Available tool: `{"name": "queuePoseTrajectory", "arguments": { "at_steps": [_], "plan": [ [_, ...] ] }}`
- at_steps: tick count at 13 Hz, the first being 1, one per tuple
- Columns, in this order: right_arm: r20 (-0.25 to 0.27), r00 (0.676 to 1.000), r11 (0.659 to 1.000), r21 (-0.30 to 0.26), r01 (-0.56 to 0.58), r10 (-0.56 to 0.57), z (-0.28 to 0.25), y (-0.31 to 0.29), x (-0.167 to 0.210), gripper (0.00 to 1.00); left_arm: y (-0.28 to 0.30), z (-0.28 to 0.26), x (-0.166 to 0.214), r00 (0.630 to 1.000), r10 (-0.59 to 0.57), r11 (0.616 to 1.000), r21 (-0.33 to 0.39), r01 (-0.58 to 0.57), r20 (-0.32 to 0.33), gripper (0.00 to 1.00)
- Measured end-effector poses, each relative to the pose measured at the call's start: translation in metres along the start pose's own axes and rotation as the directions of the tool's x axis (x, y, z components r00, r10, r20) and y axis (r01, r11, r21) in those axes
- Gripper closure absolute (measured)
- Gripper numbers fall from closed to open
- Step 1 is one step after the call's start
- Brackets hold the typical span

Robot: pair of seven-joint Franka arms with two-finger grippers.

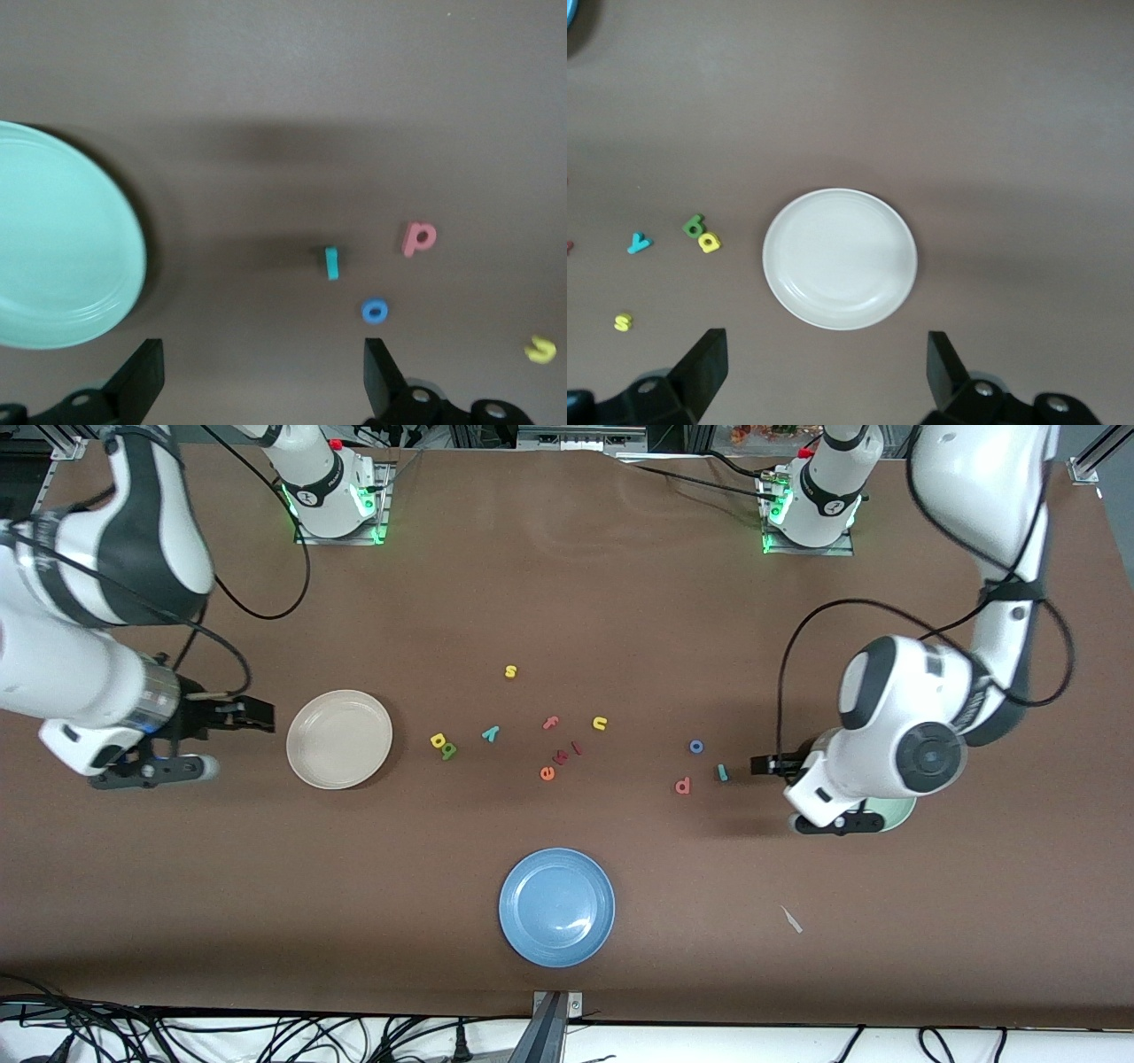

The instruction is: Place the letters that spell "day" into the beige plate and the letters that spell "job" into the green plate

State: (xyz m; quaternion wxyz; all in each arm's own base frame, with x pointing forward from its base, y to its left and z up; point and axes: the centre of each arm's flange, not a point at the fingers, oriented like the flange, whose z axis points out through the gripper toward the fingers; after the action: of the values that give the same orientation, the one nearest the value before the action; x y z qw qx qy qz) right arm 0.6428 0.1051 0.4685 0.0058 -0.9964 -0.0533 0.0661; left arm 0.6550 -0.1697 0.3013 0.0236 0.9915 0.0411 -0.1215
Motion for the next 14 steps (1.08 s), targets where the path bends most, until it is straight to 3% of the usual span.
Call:
{"name": "queuePoseTrajectory", "arguments": {
  "at_steps": [3, 5, 6, 7, 9, 10, 11, 14],
  "plan": [
    [0.026, 0.999, 0.999, -0.019, -0.031, 0.031, 0.042, -0.053, 0.012, 0.0, 0.017, 0.061, -0.007, 0.997, -0.062, 0.998, -0.001, 0.062, -0.036, 0.01],
    [0.042, 0.999, 0.999, -0.03, -0.028, 0.03, 0.068, -0.073, 0.018, 0.0, 0.025, 0.089, -0.013, 0.995, -0.096, 0.995, 0.009, 0.096, -0.025, 0.04],
    [0.043, 0.998, 0.999, -0.032, -0.036, 0.038, 0.079, -0.076, 0.019, 0.0, 0.029, 0.098, -0.015, 0.994, -0.103, 0.995, 0.014, 0.104, -0.021, 0.1],
    [0.04, 0.998, 0.998, -0.032, -0.051, 0.053, 0.09, -0.078, 0.019, 0.0, 0.032, 0.105, -0.015, 0.994, -0.11, 0.994, 0.017, 0.11, -0.018, 0.1],
    [0.03, 0.996, 0.996, -0.022, -0.082, 0.082, 0.113, -0.095, 0.015, 0.0, 0.034, 0.113, -0.016, 0.993, -0.115, 0.993, 0.022, 0.115, -0.01, 0.28],
    [0.024, 0.996, 0.996, -0.015, -0.089, 0.09, 0.122, -0.109, 0.011, 0.0, 0.033, 0.116, -0.015, 0.993, -0.117, 0.993, 0.023, 0.117, -0.009, 0.28],
    [0.017, 0.996, 0.996, -0.008, -0.086, 0.087, 0.129, -0.123, 0.008, 0.0, 0.032, 0.118, -0.013, 0.993, -0.119, 0.993, 0.02, 0.119, -0.016, 0.35],
    [-0.016, 0.998, 0.998, 0.013, -0.058, 0.058, 0.144, -0.145, 0.002, 0.0, 0.034, 0.13, -0.008, 0.988, -0.154, 0.988, -0.031, 0.153, -0.019, 0.36]
  ]
}}
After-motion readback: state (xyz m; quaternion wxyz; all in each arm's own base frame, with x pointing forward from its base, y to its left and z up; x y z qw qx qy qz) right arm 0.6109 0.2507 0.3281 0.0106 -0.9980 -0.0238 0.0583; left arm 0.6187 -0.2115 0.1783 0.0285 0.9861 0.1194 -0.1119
